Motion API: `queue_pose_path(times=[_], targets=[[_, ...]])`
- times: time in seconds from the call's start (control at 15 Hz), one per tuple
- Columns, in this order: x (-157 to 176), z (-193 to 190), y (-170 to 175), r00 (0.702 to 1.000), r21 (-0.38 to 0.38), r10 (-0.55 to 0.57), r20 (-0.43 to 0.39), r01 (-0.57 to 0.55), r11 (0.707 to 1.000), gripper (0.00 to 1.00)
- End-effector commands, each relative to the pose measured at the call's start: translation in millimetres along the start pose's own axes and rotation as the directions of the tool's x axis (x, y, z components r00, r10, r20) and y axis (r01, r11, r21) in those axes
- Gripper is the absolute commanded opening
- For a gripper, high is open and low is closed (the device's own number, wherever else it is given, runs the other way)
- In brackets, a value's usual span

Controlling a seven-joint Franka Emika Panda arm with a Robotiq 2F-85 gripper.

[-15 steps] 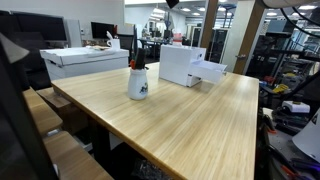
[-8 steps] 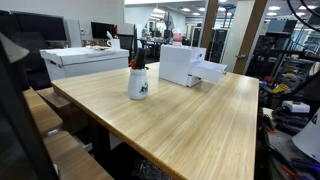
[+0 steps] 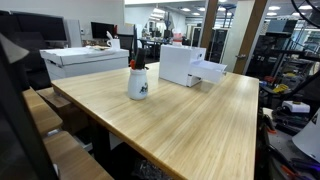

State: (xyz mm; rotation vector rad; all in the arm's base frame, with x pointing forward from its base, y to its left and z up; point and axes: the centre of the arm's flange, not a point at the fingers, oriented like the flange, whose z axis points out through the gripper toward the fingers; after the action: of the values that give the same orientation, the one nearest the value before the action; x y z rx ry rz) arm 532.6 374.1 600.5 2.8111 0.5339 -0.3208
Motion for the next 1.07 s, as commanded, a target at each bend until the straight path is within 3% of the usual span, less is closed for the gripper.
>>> queue_pose_path(times=[0.0, 0.27, 0.53, 1.0], targets=[[-50, 47, 23, 0.982, -0.007, -0.144, -0.122, 0.144, 0.99, 1.0], [-40, 33, 31, 0.945, -0.033, -0.228, -0.232, 0.227, 0.973, 1.0], [-31, 25, 39, 0.931, -0.043, -0.224, -0.29, 0.221, 0.974, 1.0], [-24, 22, 49, 0.933, -0.027, -0.186, -0.308, 0.187, 0.982, 1.0]])
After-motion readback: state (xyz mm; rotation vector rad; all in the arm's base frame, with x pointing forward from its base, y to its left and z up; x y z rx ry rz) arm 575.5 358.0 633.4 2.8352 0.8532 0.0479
